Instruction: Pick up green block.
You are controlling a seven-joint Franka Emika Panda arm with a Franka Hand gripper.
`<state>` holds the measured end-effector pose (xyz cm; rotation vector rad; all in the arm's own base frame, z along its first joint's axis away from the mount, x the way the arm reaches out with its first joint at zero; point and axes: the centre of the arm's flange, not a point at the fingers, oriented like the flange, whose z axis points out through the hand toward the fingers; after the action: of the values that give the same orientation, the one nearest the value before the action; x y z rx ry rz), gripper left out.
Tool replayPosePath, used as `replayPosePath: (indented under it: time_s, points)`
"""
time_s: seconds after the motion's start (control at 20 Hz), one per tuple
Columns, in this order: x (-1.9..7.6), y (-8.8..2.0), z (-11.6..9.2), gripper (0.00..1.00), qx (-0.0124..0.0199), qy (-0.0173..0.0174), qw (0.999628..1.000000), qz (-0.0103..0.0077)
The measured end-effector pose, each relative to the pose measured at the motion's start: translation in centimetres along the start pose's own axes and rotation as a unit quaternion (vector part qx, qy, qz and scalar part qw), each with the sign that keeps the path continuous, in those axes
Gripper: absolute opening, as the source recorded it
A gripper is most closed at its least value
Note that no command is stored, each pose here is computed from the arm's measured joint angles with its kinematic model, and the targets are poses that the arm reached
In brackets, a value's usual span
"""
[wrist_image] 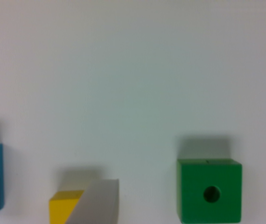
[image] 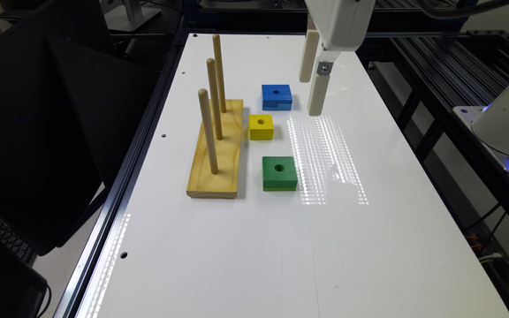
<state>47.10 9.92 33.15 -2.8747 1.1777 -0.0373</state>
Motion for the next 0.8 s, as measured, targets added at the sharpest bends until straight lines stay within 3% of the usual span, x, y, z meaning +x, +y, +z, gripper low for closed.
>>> replayPosePath:
  time_s: [0.2,0.35,0.55,0.8]
  points:
    - [-1.83,-1.8,-0.1,1.0,0.0027,0.0001,0.999996,0.0006]
    - [-2.39,-2.6,-0.2,1.0,0.0051,-0.0004,0.999987,0.0008]
    - [-2.07,-3.0,-0.1,1.0,0.007,-0.0021,0.999972,0.0018]
    - [-1.23,-3.4,-0.1,1.0,0.0104,-0.003,0.999927,0.0054]
